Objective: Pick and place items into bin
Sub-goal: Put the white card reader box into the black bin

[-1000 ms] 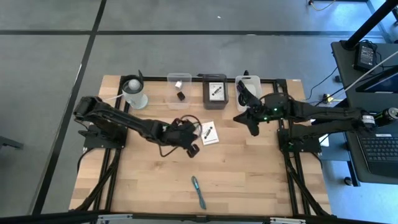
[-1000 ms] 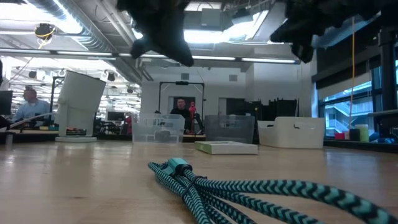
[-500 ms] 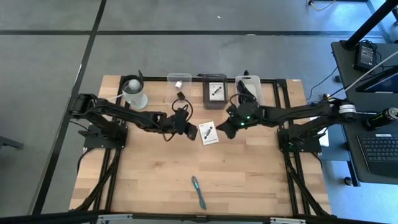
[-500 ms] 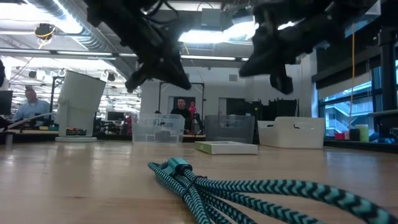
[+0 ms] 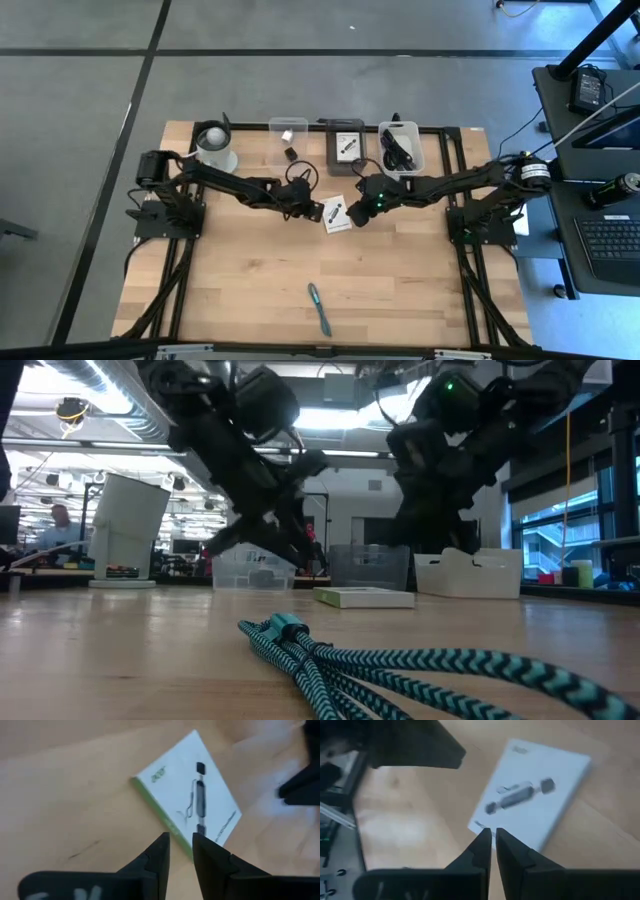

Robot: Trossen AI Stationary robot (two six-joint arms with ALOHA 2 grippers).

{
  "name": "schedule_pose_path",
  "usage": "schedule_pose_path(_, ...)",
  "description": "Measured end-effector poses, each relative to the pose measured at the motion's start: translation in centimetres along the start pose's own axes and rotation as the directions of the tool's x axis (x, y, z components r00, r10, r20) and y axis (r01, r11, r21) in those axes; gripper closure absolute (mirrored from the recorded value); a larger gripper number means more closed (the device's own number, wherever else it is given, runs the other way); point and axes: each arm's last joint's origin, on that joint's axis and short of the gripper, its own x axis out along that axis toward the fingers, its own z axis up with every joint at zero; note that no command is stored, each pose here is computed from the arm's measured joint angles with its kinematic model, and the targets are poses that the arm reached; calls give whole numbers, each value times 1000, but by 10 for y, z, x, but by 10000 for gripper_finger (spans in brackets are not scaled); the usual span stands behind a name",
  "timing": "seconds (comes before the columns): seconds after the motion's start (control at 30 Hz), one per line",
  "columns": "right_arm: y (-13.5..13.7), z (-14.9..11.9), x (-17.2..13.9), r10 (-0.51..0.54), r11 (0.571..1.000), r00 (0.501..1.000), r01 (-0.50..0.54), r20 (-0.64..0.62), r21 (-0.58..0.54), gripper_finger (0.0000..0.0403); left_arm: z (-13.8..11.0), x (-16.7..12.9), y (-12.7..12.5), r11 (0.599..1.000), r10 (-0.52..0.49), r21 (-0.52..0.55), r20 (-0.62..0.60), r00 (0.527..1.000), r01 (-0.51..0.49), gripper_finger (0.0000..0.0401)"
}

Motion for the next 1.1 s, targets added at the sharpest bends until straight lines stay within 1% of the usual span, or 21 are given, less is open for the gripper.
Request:
schedule_pose_path(0.07,-3,-2,5,-15,1000,1000,15,-12,4,359,-1,7,-1,999,-26,-27,-2,1000,26,322)
schedule_pose_path(0.23,-9,-4,13,-67,997,998,68,-10,31,310,-2,19,0,998,-54,-35,11,998,55,322)
schedule_pose_path(0.37,-12,-3,14,-85,995,996,85,2,46,277,-3,21,3,998,-31,-47,5,1000,31,322)
schedule_pose_path(0.5,-14,0,14,-90,994,996,89,10,56,258,1,22,7,998,-5,-57,10,1000,5,322)
schedule_pose_path(0.67,-17,3,13,-96,993,995,95,19,64,252,9,22,13,997,30,-77,22,999,-28,322)
schedule_pose_path(0.8,-17,4,13,-98,993,995,96,21,66,252,13,23,16,996,33,-89,32,999,-30,322)
schedule_pose_path(1.1,-17,4,13,-98,993,995,96,21,65,252,14,23,16,995,43,-90,46,998,-38,322)
